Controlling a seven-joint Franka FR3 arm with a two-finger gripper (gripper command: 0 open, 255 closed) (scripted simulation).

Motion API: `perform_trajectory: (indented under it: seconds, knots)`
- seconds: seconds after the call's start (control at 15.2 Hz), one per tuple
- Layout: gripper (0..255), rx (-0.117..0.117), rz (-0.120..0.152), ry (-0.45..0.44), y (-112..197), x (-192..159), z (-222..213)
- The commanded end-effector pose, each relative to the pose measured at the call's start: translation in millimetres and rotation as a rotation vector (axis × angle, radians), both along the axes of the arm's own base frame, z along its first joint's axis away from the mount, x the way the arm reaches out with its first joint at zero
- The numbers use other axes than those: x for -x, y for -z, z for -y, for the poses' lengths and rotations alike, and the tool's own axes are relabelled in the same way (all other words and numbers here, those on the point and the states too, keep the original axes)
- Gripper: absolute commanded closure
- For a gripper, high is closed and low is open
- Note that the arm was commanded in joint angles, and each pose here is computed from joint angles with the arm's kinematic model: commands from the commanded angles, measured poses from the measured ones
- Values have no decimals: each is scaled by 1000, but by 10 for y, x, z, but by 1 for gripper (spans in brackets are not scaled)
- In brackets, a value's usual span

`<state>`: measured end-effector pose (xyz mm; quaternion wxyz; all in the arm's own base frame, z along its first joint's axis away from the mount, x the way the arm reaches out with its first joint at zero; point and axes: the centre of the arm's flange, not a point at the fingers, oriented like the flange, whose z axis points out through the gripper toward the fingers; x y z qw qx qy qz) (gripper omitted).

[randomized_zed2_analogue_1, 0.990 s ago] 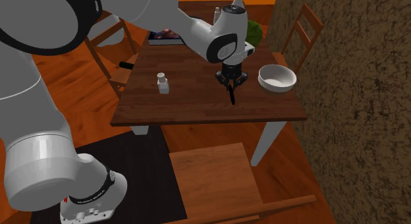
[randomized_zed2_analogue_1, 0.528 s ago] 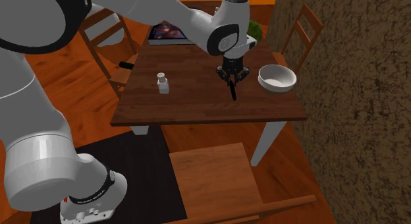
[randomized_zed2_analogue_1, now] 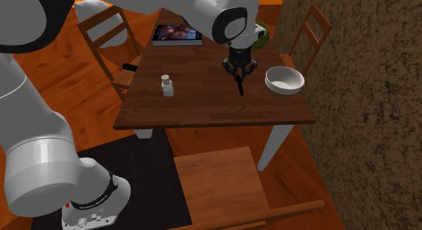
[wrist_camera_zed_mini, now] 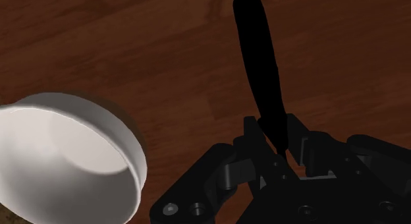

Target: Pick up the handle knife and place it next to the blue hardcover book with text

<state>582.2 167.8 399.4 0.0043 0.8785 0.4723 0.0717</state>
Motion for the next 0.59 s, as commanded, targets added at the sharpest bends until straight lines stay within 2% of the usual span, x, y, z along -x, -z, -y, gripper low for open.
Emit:
perform_trajectory:
  seconds: [0.0,0.4,0.53]
  knots:
    - [255,0,0,0,-102,-3,4]
    - [255,0,0,0,-393,-2,5]
    - [255,0,0,0,-393,119,-229]
